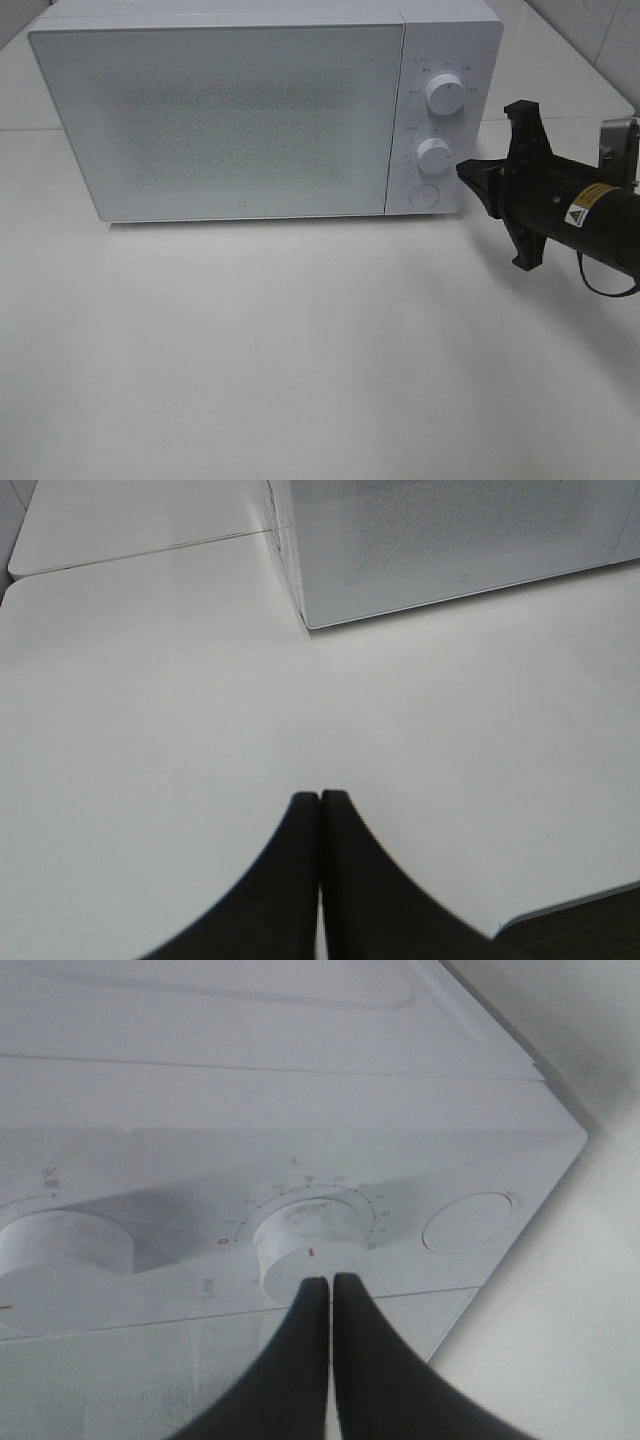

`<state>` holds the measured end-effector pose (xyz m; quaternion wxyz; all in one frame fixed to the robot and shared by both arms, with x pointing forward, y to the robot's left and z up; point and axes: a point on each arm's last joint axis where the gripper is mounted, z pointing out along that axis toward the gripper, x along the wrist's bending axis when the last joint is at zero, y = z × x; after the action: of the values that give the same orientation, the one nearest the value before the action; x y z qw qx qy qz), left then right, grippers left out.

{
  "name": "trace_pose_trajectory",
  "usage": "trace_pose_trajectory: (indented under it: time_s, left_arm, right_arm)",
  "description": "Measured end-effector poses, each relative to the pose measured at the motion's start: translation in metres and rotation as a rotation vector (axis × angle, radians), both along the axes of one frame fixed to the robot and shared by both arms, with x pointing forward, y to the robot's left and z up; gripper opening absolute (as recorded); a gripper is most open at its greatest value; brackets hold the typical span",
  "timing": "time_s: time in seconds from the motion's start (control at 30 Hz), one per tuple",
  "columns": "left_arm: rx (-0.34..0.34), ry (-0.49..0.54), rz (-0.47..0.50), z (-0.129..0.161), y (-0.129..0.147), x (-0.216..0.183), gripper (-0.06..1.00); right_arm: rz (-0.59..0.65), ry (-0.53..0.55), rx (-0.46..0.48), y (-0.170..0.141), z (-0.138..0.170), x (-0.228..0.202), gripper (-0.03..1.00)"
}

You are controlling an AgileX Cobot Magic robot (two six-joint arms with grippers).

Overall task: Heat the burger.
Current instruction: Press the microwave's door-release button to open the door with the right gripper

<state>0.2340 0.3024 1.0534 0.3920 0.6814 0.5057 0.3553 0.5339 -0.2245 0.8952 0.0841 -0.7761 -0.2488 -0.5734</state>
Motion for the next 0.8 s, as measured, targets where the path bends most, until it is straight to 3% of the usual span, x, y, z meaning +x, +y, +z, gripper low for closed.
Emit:
trace_pose_trajectory:
  time_s: [0.37, 0.57, 0.8]
  left_arm:
    - [0.0, 0.0, 0.0, 0.0, 0.0, 0.0, 0.0]
    - [0.0, 0.0, 0.0, 0.0, 0.0, 0.0, 0.0]
    - [-0.004, 0.001, -0.003, 0.0, 0.0, 0.0, 0.0]
  right_arm:
    - [-0.019, 0.081, -0.006, -0.002, -0.008, -0.002, 0.0]
    - [-0.002, 0.142, -0.078, 0.004, -0.008, 0.008, 0.0]
    - [0.027, 0.135, -0.141, 0.02, 0.0, 0.023, 0.0]
